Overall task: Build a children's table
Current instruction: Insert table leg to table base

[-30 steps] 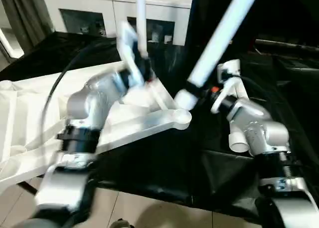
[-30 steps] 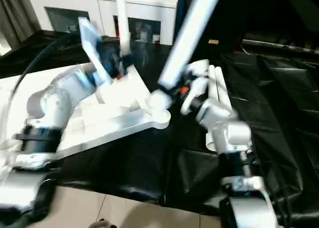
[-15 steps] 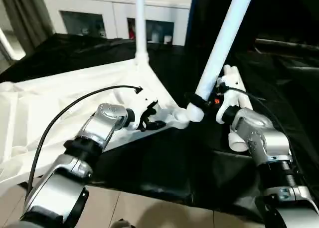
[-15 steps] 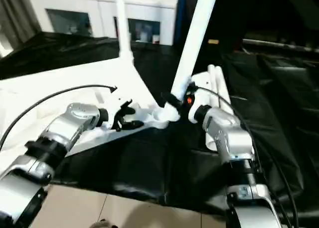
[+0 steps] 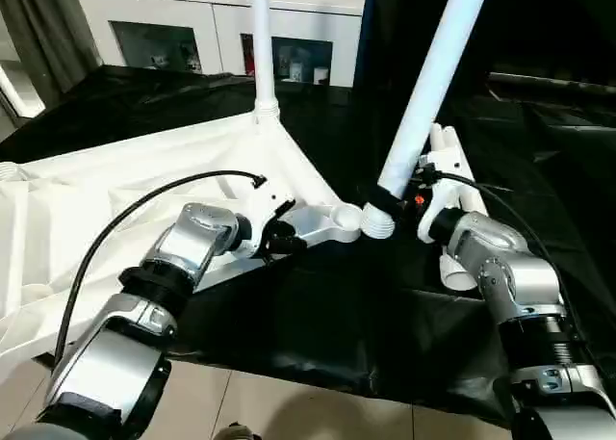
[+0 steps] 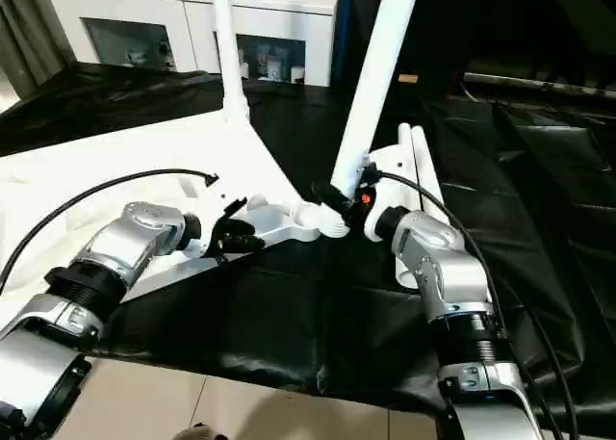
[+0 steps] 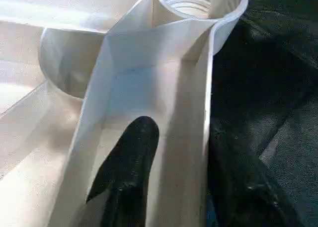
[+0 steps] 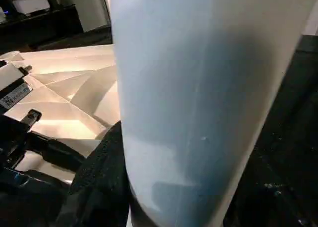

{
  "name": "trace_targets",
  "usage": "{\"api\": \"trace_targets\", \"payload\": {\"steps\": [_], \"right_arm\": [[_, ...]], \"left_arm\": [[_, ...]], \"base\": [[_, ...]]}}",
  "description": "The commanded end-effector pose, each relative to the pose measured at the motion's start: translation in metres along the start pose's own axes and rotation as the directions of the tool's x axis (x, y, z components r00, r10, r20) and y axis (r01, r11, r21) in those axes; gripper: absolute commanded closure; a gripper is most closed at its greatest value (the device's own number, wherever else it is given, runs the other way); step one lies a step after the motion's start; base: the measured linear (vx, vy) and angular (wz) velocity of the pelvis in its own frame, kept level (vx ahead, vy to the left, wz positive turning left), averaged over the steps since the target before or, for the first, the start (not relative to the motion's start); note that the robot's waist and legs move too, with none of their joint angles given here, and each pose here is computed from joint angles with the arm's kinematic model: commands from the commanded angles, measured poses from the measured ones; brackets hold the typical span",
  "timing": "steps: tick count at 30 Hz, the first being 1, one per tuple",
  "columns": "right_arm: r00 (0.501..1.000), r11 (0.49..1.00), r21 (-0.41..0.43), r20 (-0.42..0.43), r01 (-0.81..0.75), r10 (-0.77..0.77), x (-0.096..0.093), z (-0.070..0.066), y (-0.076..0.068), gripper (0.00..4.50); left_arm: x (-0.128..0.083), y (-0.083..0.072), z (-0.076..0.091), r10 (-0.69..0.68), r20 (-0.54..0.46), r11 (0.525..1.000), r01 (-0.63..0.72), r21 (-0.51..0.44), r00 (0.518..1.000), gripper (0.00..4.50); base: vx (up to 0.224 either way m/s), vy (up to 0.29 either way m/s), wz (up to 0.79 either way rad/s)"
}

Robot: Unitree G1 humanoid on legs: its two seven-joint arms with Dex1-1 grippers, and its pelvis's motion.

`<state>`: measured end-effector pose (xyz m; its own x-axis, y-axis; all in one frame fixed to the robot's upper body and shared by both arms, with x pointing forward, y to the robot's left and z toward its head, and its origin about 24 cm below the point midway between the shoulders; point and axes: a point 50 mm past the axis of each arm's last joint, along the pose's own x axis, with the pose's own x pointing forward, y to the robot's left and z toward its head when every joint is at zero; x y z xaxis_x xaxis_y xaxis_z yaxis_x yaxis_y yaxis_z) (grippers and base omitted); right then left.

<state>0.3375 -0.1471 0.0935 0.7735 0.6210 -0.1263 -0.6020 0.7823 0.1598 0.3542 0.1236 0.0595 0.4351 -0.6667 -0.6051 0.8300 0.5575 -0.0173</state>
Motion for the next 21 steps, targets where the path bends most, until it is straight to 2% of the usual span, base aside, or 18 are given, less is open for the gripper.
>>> {"api": "trace_targets", "payload": {"steps": [1,9,19,21], "right_arm": [[1.0,1.0,-0.023,0.009,-0.007,0.007,0.0009,0.0052,0.0016,2.59],[1.0,1.0,-0.027,0.008,-0.01,0.011,0.0011,0.0055,0.0017,2.59],[1.0,0.999,-0.031,0.005,-0.031,0.031,0.0024,0.0077,0.0028,2.59],[0.998,0.997,-0.038,-0.002,-0.065,0.065,0.0041,0.0101,0.0046,2.59]], "left_arm": [[-0.0016,0.001,0.0021,0.002,0.01,1.0,-0.002,0.001,1.0,3.05],[-0.0002,-0.0003,0.0001,-0.009,-0.007,1.0,0.009,0.022,1.0,3.58],[-0.0006,-0.0004,-0.0042,-0.019,-0.034,0.999,0.021,0.048,0.999,4.45],[-0.004,-0.0051,-0.0038,-0.091,0.001,0.985,0.09,0.147,0.996,4.48]], "base": [[0.0,0.0,0.0],[0.0,0.0,0.0],[0.0,0.0,0.0],[0.0,0.0,0.0]]}}
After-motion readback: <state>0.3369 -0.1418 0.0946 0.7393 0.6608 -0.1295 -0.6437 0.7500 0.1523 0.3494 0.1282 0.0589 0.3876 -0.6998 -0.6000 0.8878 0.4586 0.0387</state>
